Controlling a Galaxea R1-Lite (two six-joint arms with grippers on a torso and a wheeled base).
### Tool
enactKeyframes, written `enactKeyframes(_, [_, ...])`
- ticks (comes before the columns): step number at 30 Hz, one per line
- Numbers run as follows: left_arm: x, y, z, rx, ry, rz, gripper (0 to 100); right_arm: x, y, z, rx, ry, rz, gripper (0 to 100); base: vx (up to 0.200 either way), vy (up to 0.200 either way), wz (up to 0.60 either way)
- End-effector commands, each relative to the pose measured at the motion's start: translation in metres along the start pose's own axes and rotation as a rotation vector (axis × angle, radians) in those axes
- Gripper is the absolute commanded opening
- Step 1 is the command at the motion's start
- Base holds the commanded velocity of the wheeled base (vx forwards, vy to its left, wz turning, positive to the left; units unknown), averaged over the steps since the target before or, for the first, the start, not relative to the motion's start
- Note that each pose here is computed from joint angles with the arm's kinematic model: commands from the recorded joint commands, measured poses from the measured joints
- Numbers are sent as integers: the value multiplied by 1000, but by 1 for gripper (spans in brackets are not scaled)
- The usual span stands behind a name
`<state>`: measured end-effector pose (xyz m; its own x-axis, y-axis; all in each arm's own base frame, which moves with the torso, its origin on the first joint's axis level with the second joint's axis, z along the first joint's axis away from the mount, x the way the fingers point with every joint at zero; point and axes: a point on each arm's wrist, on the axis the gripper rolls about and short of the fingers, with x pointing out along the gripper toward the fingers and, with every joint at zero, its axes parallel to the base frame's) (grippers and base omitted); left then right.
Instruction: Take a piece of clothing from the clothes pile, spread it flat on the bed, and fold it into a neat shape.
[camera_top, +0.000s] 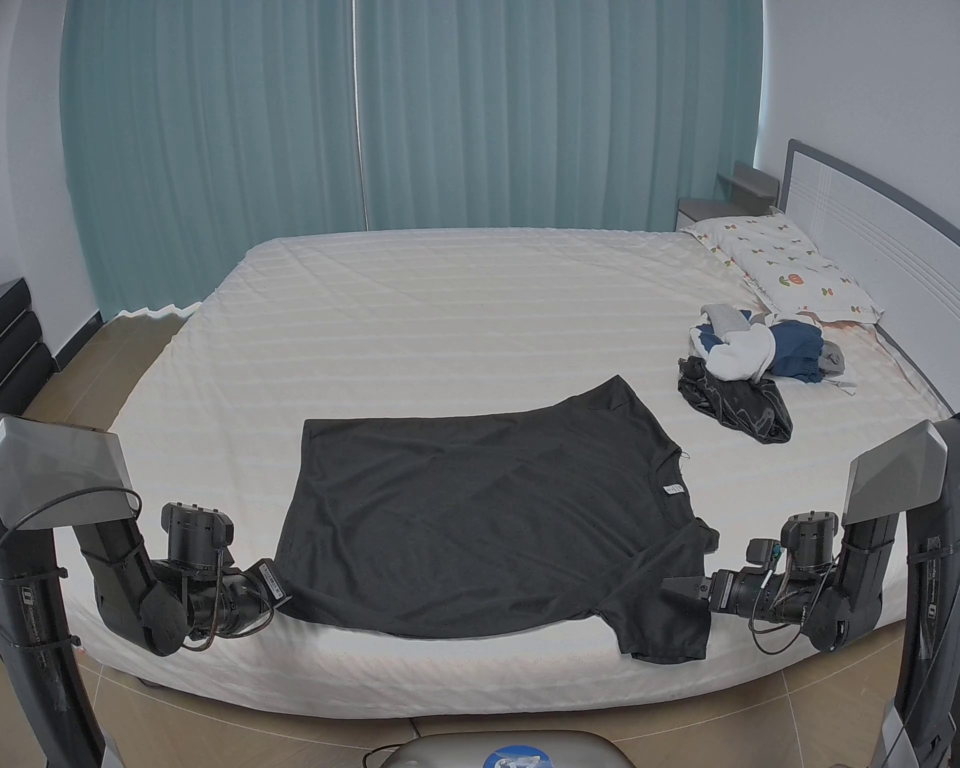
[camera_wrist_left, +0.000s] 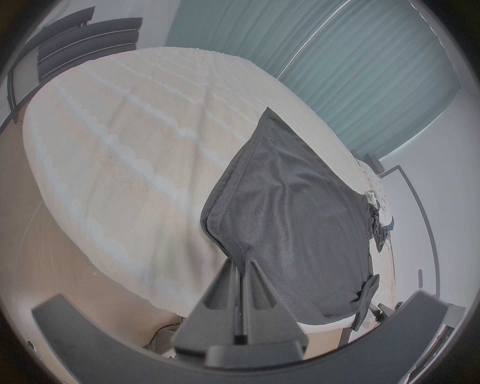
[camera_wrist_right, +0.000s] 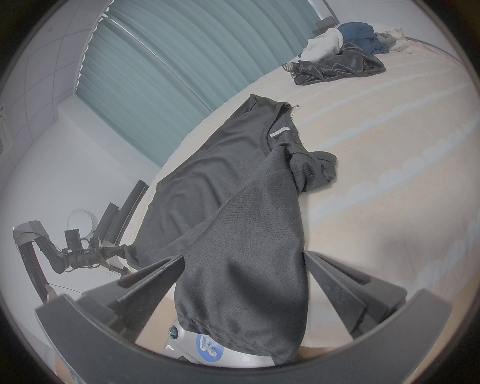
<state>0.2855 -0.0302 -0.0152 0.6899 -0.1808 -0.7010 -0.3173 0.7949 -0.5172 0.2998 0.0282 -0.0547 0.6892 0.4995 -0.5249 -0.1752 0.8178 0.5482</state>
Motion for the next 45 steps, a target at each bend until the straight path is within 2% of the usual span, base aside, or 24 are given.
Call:
enactKeyframes(1, [0, 0, 0, 0, -2, -1, 0, 3, -3, 1, 1, -4, -2, 100, 0, 0, 0])
enactKeyframes(2, [0, 0, 0, 0, -1, 0, 0, 3, -3, 1, 1, -6, -3, 0, 0, 0, 0])
enactKeyframes(22, [0, 0, 0, -1, 2, 1, 0, -18, -17, -3, -15, -40, -47, 0, 0, 0, 0])
enactKeyframes(23, [0, 0, 0, -1, 2, 1, 0, -17, -17, -4, -15, -40, -48, 100, 0, 0, 0])
enactKeyframes(31, [1, 0, 0, -1, 0, 0, 0, -14, -20, -6, -13, -35, -44, 100, 0, 0, 0])
enactKeyframes(40, [1, 0, 1, -2, -1, 0, 0, 9, -17, -4, -47, -34, -9, 100, 0, 0, 0])
enactKeyframes(41, [1, 0, 1, -2, -1, 0, 0, 9, -17, -4, -47, -34, -9, 0, 0, 0, 0])
enactKeyframes(45, [0, 0, 1, -2, -3, 0, 0, 4, -18, -4, -45, -38, -12, 0, 0, 0, 0])
